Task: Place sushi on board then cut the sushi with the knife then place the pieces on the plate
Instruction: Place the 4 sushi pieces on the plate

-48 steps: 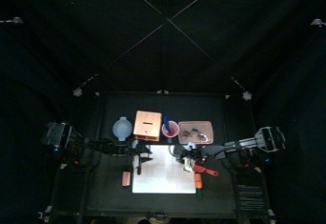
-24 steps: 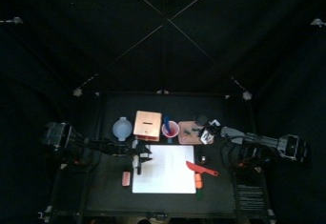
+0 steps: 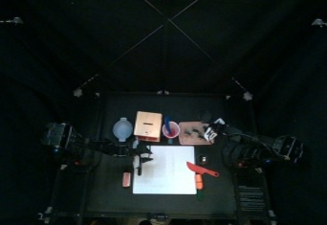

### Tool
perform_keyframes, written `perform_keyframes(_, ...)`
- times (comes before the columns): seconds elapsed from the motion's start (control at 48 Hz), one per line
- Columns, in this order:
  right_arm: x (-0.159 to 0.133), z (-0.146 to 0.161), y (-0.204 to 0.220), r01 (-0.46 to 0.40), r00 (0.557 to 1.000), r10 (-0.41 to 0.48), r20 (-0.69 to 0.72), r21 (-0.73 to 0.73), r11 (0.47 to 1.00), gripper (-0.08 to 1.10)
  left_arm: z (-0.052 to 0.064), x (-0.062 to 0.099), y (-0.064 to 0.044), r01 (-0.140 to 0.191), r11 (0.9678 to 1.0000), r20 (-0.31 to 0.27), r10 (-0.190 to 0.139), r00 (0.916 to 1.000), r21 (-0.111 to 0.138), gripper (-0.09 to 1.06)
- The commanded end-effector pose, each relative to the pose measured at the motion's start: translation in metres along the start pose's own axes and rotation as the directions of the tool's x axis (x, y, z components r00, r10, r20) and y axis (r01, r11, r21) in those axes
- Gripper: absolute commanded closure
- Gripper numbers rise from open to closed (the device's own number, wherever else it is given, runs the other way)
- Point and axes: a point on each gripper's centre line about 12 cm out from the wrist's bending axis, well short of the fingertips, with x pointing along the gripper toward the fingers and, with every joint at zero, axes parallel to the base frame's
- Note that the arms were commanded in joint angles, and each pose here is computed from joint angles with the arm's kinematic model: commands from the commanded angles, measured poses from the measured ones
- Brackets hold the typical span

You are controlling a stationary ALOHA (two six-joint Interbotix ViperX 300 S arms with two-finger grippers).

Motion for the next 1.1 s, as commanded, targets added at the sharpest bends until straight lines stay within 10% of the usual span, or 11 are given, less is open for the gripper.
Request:
perform_keyframes(0.021,-0.005,0.010,-0.001,-0.002,0.999,0.002,0.035,0.012,1.000,0.31,0.010,0.001,-0.001,0.002,1.0000,0.029,-0.002,0.9996,-0.004,0.20)
perform_keyframes(0.542,-0.055,0.020,0.005,-0.069,0.978,0.057,0.203,0.053,0.996,0.31,0.013,0.000,-0.003,0.008,1.0000,0.038,-0.007,0.9993,-0.006,0.20)
perform_keyframes(0.854,-0.075,0.018,0.029,-0.173,0.933,0.172,0.317,-0.025,0.985,0.31,0.014,0.000,0.002,-0.020,0.9970,0.040,0.023,0.9989,-0.075,0.20)
perform_keyframes(1.104,-0.068,0.026,0.036,-0.188,0.923,0.195,0.331,-0.053,0.981,0.31,0.015,0.000,0.002,-0.020,0.9970,0.041,0.023,0.9989,-0.076,0.20)
